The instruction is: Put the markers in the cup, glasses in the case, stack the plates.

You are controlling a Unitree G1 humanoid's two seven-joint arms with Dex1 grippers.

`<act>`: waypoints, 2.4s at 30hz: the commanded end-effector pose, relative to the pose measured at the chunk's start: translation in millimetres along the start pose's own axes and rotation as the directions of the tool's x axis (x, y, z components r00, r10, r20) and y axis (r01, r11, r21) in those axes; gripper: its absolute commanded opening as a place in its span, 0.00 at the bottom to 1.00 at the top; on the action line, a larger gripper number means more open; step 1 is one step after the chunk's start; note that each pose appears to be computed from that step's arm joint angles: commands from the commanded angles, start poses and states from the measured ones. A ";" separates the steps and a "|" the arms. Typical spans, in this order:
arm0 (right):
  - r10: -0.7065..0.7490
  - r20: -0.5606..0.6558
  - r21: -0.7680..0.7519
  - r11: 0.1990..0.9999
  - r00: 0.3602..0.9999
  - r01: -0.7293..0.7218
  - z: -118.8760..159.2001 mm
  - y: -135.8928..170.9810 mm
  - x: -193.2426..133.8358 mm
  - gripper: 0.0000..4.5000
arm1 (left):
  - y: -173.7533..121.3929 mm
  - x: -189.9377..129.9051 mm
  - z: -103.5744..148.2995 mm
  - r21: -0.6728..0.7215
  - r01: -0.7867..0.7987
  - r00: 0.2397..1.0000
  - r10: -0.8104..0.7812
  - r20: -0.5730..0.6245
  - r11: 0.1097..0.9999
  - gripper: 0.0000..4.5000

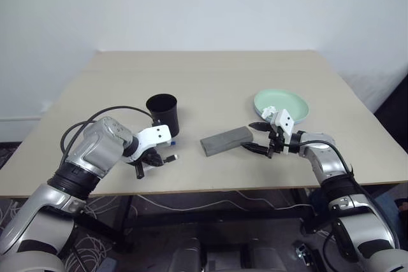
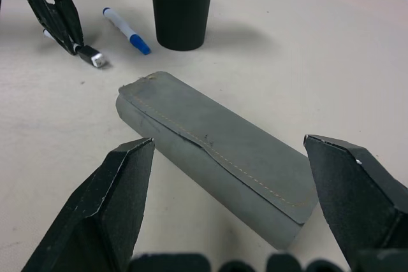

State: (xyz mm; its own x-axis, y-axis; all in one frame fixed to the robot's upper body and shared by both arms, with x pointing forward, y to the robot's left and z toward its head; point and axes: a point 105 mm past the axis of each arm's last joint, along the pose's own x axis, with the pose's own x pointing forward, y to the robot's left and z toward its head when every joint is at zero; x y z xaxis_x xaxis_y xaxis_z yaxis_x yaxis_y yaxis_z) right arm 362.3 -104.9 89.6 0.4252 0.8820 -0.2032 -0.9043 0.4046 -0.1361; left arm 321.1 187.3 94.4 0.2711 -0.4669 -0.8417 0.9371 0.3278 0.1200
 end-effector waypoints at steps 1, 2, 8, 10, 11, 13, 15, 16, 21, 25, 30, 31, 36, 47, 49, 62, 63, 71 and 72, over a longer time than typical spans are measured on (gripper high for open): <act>-0.007 0.023 -0.051 0.999 1.000 0.008 12.9 -4.1 -3.2 0.91 | -0.8 -23.6 37.3 0.087 -0.034 0.981 0.017 0.192 0.996 0.01; -0.008 0.020 -0.052 0.999 1.000 0.009 12.2 -3.9 -3.9 0.91 | 0.3 -27.1 43.8 0.092 -0.058 0.968 0.034 0.250 0.994 0.01; -0.007 0.008 -0.058 0.998 1.000 0.007 10.0 -3.2 -5.6 0.91 | 16.8 -60.9 83.1 -0.002 -0.236 0.769 0.189 0.610 0.972 0.01; -0.003 0.005 -0.058 0.998 1.000 0.004 9.4 -2.3 -5.4 0.91 | 24.6 -72.1 94.5 -0.081 -0.253 0.686 0.237 0.688 0.964 0.01; -0.001 0.004 -0.058 0.998 1.000 0.002 9.0 -1.8 -5.4 0.91 | 28.4 -77.6 99.2 -0.115 -0.257 0.645 0.259 0.719 0.959 0.01; 0.002 0.002 -0.057 0.998 1.000 -0.002 8.7 -1.1 -5.2 0.91 | 34.5 -85.7 104.8 -0.175 -0.242 0.590 0.288 0.754 0.954 0.01; 0.003 0.002 -0.057 0.998 1.000 -0.003 8.6 -0.7 -4.5 0.91 | 43.4 -93.6 107.1 -0.218 -0.282 0.540 0.343 0.769 0.934 0.01; 0.004 0.002 -0.057 0.998 1.000 -0.004 8.7 -0.5 -4.0 0.91 | 49.7 -97.1 106.4 -0.240 -0.325 0.514 0.383 0.767 0.915 0.01; 0.007 0.001 -0.054 0.998 1.000 -0.007 8.0 0.4 -2.6 0.91 | 85.4 -108.6 91.8 -0.396 -0.474 0.393 0.591 0.704 0.787 0.01; 0.009 -0.008 -0.055 0.998 1.000 -0.009 5.3 1.5 -1.6 0.91 | 101.3 -111.5 82.1 -0.459 -0.520 0.338 0.667 0.664 0.720 0.01; 0.012 -0.008 -0.054 0.998 1.000 -0.013 5.1 2.8 0.2 0.91 | 108.3 -103.8 80.7 -0.463 -0.535 0.329 0.679 0.657 0.707 0.01; 0.013 -0.007 -0.053 0.998 1.000 -0.014 5.3 3.0 0.7 0.91 | 109.6 -101.2 81.3 -0.463 -0.533 0.329 0.678 0.657 0.708 0.01; 0.012 -0.005 -0.053 0.999 1.000 -0.012 5.8 2.9 1.0 0.91 | 114.2 -90.4 83.9 -0.454 -0.527 0.347 0.669 0.657 0.719 0.01; 0.001 -0.004 -0.050 0.999 1.000 -0.002 4.4 3.0 -0.9 0.91 | 113.8 -82.4 85.9 -0.441 -0.507 0.371 0.649 0.664 0.741 0.55; 0.002 -0.003 -0.050 0.999 1.000 -0.002 4.4 3.4 -0.7 0.91 | 113.6 -82.4 85.5 -0.436 -0.511 0.374 0.649 0.663 0.741 0.69; 0.002 -0.002 -0.050 0.999 1.000 -0.002 4.6 3.7 -0.5 0.91 | 113.7 -82.3 85.3 -0.431 -0.518 0.377 0.649 0.660 0.739 0.69; 0.002 -0.002 -0.050 0.999 1.000 -0.002 4.6 3.7 -0.5 0.91 | 113.7 -82.3 85.3 -0.431 -0.518 0.377 0.649 0.660 0.739 0.69; 0.007 -0.002 -0.050 0.999 1.000 -0.007 5.0 4.0 1.3 0.91 | 96.1 -100.8 88.9 -0.306 -0.423 0.494 0.500 0.711 0.853 0.69; 0.010 -0.001 -0.050 0.999 1.000 -0.010 5.3 4.2 2.8 0.91 | 77.5 -113.2 91.9 -0.200 -0.328 0.576 0.364 0.732 0.923 0.69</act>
State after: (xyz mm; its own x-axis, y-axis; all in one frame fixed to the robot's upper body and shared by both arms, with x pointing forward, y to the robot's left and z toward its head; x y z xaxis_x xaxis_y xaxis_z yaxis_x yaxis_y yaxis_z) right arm 355.6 -99.3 79.5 0.4042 0.8824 -0.2407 -0.9140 0.3798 -0.1424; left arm 412.4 197.7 198.0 0.8082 -0.5869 -0.0477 0.5798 0.7790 0.2386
